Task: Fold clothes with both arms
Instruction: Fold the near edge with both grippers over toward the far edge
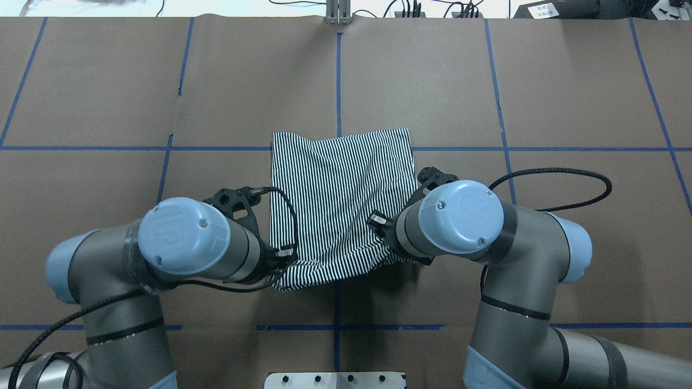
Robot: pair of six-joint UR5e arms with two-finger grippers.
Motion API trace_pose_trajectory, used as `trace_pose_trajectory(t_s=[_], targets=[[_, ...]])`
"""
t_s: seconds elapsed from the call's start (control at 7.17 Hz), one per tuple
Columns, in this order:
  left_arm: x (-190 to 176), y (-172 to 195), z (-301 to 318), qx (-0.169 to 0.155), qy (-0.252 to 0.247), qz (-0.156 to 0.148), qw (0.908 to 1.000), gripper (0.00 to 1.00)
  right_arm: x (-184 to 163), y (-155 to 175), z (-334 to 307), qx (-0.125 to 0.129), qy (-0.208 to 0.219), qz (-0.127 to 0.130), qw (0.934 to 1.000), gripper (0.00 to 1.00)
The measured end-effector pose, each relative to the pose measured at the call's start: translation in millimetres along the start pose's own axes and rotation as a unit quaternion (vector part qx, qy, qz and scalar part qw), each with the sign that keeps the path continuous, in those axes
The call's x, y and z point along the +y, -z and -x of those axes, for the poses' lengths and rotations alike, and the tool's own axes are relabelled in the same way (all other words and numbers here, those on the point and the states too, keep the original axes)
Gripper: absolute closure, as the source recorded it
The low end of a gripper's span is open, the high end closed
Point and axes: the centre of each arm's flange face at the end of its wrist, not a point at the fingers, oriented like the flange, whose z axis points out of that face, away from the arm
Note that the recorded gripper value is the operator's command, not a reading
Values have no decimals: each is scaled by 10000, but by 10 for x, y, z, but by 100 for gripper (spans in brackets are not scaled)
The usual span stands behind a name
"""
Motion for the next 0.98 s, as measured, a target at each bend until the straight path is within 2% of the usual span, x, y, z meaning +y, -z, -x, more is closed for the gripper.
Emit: trace_pose_trajectory(t_s=[0.28,0.42,0.7,0.84,0.98], targets=[[-656,-155,6,187,163,-387,9989,100,-500,-285,307,-99,108,-300,9994,100],[-807,-252,-2,253,211,-459,9984,100,-676,-447,384,-196,93,-366,9991,100],[-1010,-343,-103,302,313,-561,9975,100,-936,-545,593,-333,4,-488,9983,100],[-1217,-368,-166,288,406,-673,9965,38,-1058,-575,746,-341,-60,-557,9978,89],[-1532,-438,-229,277,513,-828,9949,0,-1197,-669,955,-337,-123,-634,9973,1]])
